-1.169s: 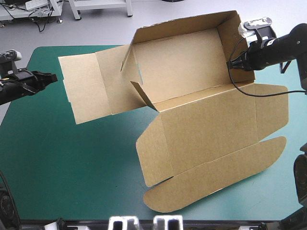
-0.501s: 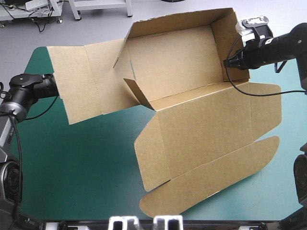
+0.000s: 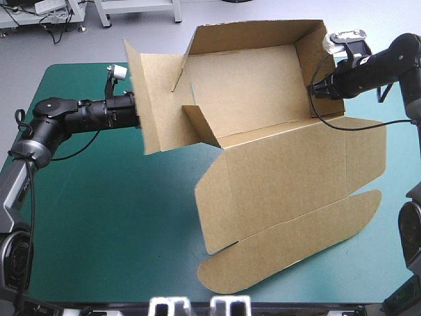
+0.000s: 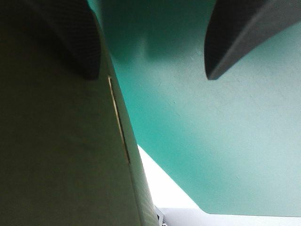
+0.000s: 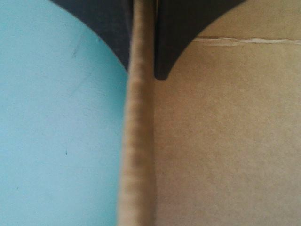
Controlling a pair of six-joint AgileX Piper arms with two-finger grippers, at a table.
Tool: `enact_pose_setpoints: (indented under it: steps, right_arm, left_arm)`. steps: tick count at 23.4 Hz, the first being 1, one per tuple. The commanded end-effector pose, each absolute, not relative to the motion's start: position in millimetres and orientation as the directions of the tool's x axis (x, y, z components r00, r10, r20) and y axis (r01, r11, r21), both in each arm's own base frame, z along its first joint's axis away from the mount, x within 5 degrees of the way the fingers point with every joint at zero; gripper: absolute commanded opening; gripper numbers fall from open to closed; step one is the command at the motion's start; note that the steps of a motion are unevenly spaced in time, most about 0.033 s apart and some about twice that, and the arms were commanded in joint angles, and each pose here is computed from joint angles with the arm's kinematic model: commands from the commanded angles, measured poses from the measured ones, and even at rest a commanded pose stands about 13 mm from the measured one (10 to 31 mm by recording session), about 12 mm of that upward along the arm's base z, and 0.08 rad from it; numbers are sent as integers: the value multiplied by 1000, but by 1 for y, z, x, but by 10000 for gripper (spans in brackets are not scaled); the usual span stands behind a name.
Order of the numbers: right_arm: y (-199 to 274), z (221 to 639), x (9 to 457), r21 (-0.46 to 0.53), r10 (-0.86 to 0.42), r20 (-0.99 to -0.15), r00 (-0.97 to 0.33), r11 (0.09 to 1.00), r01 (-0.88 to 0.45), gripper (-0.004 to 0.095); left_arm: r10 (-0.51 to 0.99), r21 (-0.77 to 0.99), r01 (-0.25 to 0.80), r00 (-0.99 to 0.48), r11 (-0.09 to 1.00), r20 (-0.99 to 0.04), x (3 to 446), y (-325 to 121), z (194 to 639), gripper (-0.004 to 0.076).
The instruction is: Fold the box
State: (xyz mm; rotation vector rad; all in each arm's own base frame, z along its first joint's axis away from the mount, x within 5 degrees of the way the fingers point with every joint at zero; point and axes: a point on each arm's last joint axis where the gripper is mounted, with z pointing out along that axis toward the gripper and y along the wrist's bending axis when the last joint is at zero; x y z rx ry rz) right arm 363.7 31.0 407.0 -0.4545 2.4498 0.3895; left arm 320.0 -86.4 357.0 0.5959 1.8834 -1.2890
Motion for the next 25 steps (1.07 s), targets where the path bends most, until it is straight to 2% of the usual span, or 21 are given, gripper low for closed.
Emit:
enact_pose_setpoints:
  steps: [1, 13, 18, 22, 25]
  right_arm:
    - [30, 432, 353, 157, -196, -683, -703, 901, -404, -17]
    - [36, 427, 361, 145, -197, -696, -690, 903, -404, -18]
    - [44, 430, 360, 207, -166, -706, -689, 881, -425, -18]
    - [57, 428, 359, 171, -204, -698, -686, 883, -437, -18]
    - [73, 427, 359, 86, -245, -700, -671, 904, -419, -18]
  left_arm:
    - [-112, -538, 811, -527, 229, -843, 293, -92, 403, 462]
    - [-148, -557, 804, -537, 207, -830, 290, -93, 411, 462]
    - [-148, -557, 804, -537, 207, -830, 290, -93, 411, 462]
    - [-174, -570, 799, -544, 192, -821, 290, -93, 413, 463]
    - [-168, -569, 800, -545, 187, -821, 289, -95, 413, 468]
